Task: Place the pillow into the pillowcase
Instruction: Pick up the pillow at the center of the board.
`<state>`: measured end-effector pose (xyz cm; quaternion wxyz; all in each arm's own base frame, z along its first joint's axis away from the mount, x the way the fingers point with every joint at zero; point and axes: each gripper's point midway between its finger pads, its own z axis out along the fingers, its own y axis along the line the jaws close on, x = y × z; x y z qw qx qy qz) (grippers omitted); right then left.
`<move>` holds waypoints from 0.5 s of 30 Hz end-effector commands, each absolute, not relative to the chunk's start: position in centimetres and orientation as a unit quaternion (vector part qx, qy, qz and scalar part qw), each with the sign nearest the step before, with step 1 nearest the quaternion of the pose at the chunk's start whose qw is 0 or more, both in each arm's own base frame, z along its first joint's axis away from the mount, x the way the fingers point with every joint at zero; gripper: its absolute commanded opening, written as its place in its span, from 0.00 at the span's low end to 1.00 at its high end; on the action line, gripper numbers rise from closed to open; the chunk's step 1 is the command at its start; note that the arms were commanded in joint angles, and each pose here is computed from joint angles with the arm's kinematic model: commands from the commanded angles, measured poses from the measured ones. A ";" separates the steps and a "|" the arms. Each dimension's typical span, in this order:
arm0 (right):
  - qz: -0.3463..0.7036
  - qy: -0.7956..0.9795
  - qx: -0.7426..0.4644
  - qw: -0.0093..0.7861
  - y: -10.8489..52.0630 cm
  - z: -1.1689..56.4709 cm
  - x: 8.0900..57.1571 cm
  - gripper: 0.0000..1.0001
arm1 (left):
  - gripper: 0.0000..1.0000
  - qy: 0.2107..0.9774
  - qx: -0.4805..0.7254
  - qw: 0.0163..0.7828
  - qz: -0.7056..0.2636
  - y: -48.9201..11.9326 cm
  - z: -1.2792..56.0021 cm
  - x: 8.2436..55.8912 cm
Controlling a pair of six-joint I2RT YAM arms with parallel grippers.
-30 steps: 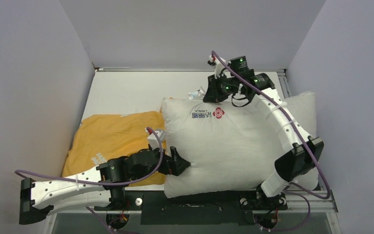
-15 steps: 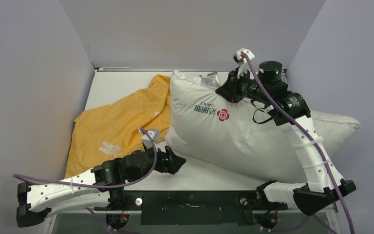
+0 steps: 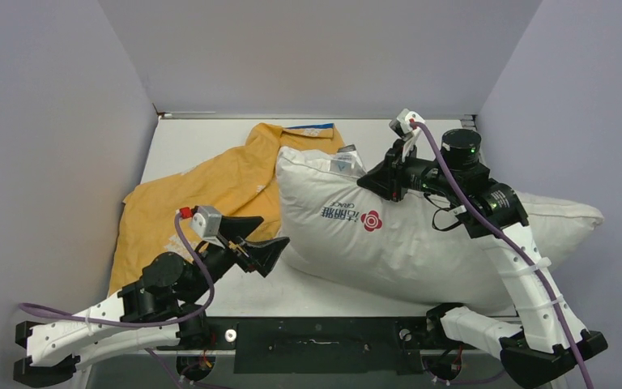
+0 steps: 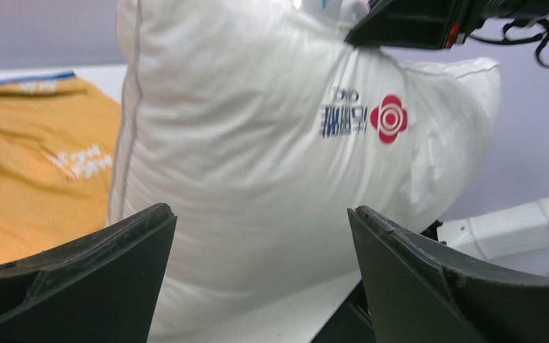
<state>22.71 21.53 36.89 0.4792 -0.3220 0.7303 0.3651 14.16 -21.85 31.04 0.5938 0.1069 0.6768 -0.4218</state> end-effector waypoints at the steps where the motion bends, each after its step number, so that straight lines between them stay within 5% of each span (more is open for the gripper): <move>1: 0.418 0.653 -0.387 0.499 22.8 40.4 19.5 0.05 | 0.96 0.594 0.121 0.681 -0.411 -21.4 35.6 15.2; 7: 0.420 0.628 -0.404 0.516 22.7 41.8 18.4 0.05 | 0.96 0.632 0.153 0.663 -0.371 -23.0 34.5 17.9; 15: 0.425 0.637 -0.404 0.500 23.1 40.9 19.0 0.05 | 0.96 0.620 0.205 0.607 -0.452 -25.2 33.1 20.7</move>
